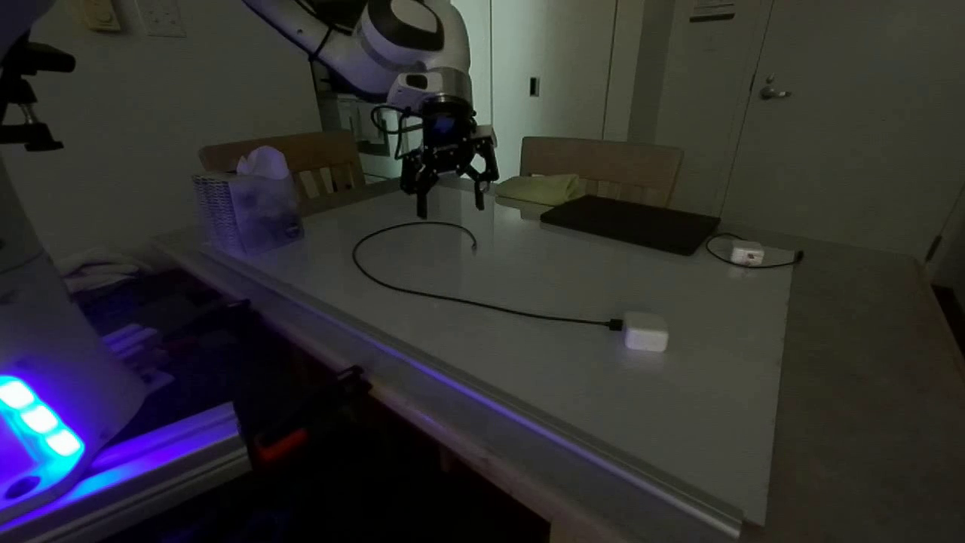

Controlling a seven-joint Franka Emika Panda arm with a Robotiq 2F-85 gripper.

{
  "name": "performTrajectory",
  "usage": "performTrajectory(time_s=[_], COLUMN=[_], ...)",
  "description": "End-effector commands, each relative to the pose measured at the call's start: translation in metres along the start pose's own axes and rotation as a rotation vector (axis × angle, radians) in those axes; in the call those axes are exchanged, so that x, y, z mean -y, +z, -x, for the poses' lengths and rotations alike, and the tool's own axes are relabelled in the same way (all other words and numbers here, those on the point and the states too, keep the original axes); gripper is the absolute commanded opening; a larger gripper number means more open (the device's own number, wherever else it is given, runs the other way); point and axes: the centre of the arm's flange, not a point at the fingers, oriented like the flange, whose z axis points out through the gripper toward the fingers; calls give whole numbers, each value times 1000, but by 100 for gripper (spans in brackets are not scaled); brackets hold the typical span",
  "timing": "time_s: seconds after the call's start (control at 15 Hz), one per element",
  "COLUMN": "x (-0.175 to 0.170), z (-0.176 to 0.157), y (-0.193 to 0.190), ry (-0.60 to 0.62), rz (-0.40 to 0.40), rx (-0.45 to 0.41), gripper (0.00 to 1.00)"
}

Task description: Loop the cable

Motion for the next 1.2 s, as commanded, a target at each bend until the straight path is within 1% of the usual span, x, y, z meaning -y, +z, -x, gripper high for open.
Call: performTrajectory(time_s=[0.0,0.13,0.27,0.33,0.4,0.53,0.67,0.8,0.87,0.93,1.0,1.07,1.13], x=[-4,-8,-5,-6,-6,-8,-7,-1,6,13,22,15,22], z=[2,4,2,3,2,-7,-23,-37,-47,-55,-62,-31,-39], y=[2,3,0,-1,0,4,7,12,18,22,27,15,19], ry=[-4,2,3,8,6,-42,-101,-117,-117,-108,-67,-88,-73], rz=[-24,-30,-20,-27,-57,-143,-232,-308,-338,-360,-338,-350,-359], rx=[-15,-24,-16,-15,-30,-61,-106,-97,-61,-17,35,-47,-25], gripper=[100,100,100,100,100,100,100,100,100,100,100,100,100])
